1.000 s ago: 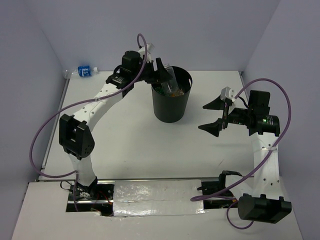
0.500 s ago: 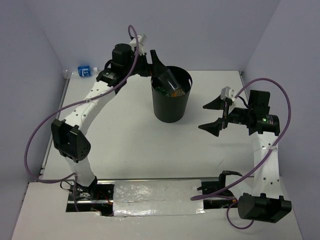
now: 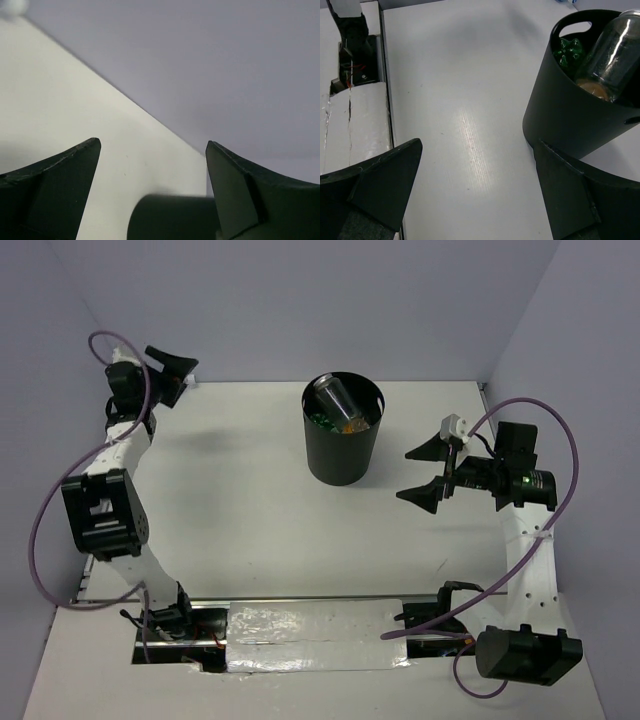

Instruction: Put the plastic bottles in the bin

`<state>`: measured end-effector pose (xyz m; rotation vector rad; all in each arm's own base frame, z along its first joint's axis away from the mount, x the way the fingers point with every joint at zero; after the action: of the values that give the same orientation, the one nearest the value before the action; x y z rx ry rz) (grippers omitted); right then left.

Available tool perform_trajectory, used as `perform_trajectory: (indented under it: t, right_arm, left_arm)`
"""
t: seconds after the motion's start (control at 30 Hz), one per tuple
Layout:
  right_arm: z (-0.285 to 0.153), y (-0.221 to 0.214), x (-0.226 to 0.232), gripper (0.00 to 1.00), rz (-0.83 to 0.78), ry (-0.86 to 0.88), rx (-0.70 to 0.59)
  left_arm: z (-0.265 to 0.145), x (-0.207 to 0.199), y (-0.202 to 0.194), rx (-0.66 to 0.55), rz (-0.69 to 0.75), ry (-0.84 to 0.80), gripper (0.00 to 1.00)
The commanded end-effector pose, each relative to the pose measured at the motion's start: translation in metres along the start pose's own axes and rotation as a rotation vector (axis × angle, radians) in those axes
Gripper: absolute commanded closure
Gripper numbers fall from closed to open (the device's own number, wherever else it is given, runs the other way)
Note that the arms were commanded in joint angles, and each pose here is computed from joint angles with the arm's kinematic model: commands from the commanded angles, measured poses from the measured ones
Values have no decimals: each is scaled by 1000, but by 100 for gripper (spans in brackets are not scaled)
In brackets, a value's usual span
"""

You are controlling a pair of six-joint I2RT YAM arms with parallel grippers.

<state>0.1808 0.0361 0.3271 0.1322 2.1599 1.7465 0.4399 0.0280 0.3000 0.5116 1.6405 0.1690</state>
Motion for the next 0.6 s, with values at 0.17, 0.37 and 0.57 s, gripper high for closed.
perform_trajectory:
  t: [0.17,0.37,0.57]
  right_arm:
    - [2,-3,-10,0,-10,-6,-14]
    - [2,-7,-15,0,3,-17,5]
    - [1,-12,-21,0,16,-57,31]
  left_arm:
    - [53,105,53,-231,-410,198,0]
    - [87,160,75,-408,-526,390,1]
    - [117,199,91,-490,-581,413,1]
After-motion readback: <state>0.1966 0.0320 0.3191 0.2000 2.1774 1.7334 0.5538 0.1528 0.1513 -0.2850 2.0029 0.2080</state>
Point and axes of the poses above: each gripper's point midway between its finger pads, its own z axis out along the fingers, its own x axis along the line the jaws close on, y = z × x, the point moved 10 cm from there along -z, back along the fingers, and after that the axes turned 9 degrees about -z, right-handed, at the moved point
